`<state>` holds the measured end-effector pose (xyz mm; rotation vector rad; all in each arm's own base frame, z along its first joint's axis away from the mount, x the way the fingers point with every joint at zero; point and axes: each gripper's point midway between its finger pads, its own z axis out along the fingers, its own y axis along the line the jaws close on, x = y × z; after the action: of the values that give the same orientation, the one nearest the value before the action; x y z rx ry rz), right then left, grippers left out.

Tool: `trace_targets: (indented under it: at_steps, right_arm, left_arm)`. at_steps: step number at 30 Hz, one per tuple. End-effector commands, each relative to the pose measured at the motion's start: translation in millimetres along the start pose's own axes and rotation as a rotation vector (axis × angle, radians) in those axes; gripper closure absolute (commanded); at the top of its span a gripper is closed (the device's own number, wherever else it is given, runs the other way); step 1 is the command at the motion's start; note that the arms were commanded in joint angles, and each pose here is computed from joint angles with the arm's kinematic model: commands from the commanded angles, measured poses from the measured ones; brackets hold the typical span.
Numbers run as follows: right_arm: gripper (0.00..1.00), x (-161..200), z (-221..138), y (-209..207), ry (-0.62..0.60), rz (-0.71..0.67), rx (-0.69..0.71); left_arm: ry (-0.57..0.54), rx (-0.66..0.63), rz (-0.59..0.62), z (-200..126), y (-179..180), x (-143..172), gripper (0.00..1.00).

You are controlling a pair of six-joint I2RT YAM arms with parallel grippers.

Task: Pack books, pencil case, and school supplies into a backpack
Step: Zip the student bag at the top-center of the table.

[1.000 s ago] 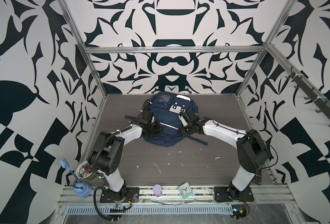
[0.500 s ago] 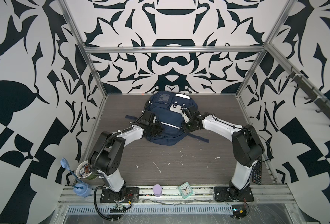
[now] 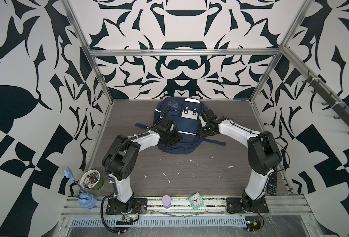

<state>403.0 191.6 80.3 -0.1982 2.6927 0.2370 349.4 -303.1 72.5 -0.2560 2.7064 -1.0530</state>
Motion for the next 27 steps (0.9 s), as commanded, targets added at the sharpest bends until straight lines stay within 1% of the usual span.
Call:
trace_targets:
  at_steps: [1, 4, 9, 12, 15, 19, 21, 24, 26, 27]
  right_arm:
    - [0.45, -24, -24, 1, -0.082, 0.013, 0.007]
    - [0.41, -20, -31, -7, -0.088, 0.021, 0.031]
    - [0.30, -9, -46, -17, -0.119, 0.027, 0.053]
    - [0.28, 0, -55, -25, -0.133, 0.040, 0.066]
    - [0.23, 6, -69, -32, -0.163, 0.057, 0.073]
    - [0.13, 12, -88, -42, -0.220, 0.083, 0.062]
    - [0.10, 15, -95, -48, -0.235, 0.111, 0.050]
    - [0.01, 18, -103, -56, -0.258, 0.155, 0.019]
    - [0.01, 18, -107, -57, -0.273, 0.176, -0.012]
    - [0.01, 19, -107, -57, -0.273, 0.184, -0.021]
  left_arm:
    - [0.011, 0.003, 0.010, 10, -7, -7, 0.66]
    - [0.018, 0.011, 0.020, 16, -14, -13, 0.60]
    - [0.004, 0.011, 0.046, 15, -21, -25, 0.50]
    - [0.013, 0.019, 0.052, 17, -25, -26, 0.46]
    - [0.011, 0.024, 0.056, 14, -28, -26, 0.43]
    - [0.009, 0.039, 0.081, -1, -33, -20, 0.35]
    - [0.006, 0.047, 0.106, -12, -37, -16, 0.31]
    - [-0.002, 0.038, 0.159, -32, -41, -10, 0.23]
    - [-0.013, 0.015, 0.201, -46, -40, -7, 0.17]
    - [-0.023, 0.006, 0.217, -52, -40, -6, 0.16]
